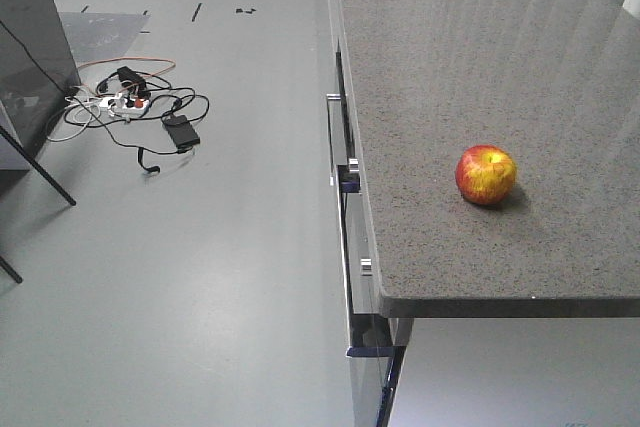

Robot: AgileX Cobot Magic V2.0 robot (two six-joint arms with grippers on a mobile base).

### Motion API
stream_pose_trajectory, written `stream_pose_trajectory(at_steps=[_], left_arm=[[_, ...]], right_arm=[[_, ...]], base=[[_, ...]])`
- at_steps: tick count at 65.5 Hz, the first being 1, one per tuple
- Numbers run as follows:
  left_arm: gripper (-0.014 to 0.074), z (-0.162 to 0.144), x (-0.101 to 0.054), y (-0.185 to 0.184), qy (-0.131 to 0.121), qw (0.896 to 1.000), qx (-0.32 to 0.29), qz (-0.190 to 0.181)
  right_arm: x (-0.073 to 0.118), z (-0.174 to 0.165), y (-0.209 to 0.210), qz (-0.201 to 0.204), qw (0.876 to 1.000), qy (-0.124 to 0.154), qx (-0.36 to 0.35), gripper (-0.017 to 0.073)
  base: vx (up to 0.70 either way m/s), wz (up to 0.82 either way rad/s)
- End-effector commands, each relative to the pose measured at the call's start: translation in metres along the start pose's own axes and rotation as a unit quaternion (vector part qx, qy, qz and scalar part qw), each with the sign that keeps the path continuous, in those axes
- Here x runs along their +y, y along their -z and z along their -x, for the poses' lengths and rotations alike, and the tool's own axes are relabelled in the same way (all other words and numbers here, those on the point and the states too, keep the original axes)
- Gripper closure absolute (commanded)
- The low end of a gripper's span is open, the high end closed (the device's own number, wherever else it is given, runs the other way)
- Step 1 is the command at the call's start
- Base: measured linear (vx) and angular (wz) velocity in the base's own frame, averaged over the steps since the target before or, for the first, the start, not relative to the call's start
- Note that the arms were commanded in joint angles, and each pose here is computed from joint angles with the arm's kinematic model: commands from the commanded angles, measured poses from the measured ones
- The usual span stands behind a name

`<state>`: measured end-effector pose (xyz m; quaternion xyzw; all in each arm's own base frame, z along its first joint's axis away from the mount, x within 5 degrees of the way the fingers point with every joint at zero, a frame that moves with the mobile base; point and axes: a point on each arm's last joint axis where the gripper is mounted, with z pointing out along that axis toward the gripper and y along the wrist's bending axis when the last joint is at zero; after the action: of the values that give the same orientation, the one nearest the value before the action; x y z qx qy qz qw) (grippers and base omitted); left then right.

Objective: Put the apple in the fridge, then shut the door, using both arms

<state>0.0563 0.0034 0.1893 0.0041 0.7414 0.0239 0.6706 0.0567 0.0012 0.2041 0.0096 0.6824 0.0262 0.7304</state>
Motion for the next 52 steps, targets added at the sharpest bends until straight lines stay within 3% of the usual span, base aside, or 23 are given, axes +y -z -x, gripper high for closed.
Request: stream_pose_trajectory(at_steps=[1, 52], left_arm=[[0.0601, 0.0027, -0.0016, 0.0005, 0.0, 0.999, -0.037, -0.008], [0.0601, 0.0027, -0.0016, 0.0005, 0.0, 0.999, -0.037, -0.008]], right_arm=[[0.0009, 0.0026, -0.0006, 0.006, 1.0, 0.006, -0.027, 0.0565], [0.0009, 0.0026, -0.0006, 0.006, 1.0, 0.006, -0.027, 0.0565]], base=[[0.0, 0.0], [0.0, 0.0]])
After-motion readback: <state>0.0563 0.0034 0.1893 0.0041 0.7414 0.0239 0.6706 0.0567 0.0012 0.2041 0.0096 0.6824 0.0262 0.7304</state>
